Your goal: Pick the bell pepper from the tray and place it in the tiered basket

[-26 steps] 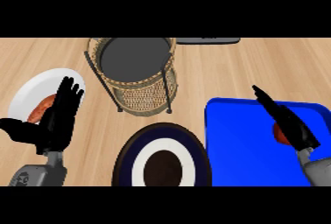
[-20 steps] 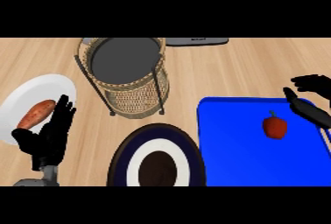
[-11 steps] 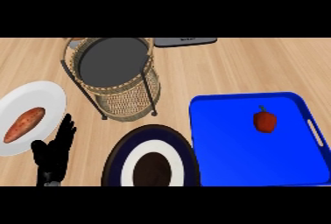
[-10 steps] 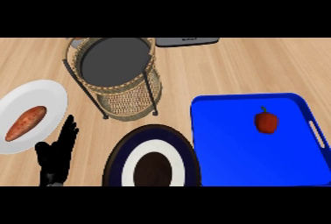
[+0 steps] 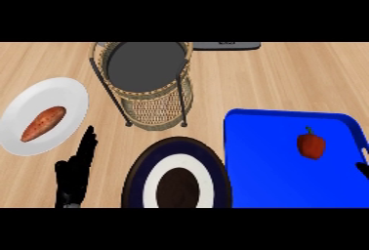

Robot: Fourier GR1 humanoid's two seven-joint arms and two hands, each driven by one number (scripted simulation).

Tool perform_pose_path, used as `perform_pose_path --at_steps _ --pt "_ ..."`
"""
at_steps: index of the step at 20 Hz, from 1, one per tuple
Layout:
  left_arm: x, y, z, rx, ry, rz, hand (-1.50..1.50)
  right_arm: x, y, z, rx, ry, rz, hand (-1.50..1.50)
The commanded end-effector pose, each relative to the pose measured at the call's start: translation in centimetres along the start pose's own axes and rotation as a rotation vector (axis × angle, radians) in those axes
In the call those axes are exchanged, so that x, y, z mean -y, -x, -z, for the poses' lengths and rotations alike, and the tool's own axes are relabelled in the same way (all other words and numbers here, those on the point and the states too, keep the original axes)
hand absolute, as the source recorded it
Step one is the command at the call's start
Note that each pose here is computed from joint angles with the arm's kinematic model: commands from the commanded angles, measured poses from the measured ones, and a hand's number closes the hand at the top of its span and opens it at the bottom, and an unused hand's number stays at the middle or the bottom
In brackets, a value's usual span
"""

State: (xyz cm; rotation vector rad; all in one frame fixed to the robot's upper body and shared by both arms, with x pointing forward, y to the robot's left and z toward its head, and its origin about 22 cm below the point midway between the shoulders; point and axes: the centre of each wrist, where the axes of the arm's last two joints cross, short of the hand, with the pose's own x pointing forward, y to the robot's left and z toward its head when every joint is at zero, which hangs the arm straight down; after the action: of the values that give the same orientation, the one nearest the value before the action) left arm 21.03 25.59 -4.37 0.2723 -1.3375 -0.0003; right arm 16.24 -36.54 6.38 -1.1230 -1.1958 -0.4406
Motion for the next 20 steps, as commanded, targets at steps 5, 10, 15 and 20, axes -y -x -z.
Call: perform_pose_path --at_steps 5,10,15,20 --pt "1.1 0.5 -0.4 -0.014 0.035 0.02 0.0 2.0 -1.6 -0.6 -0.175 -0.092 -0.447 -1.5" --pt "1.0 0.4 0.5 -0.009 0.04 0.035 0.0 0.6 -6.4 -2.0 -0.21 -0.021 -0.512 -1.5" --pt "2.8 0.0 -0.5 -0.006 0.068 0.024 0.0 -2.3 -7.9 -2.3 -0.244 -0.005 -0.601 -1.5" --pt "2.5 0.4 0.0 -0.023 0.071 0.015 0.0 -5.1 -6.1 -2.6 -0.294 -0.05 -0.74 -1.5"
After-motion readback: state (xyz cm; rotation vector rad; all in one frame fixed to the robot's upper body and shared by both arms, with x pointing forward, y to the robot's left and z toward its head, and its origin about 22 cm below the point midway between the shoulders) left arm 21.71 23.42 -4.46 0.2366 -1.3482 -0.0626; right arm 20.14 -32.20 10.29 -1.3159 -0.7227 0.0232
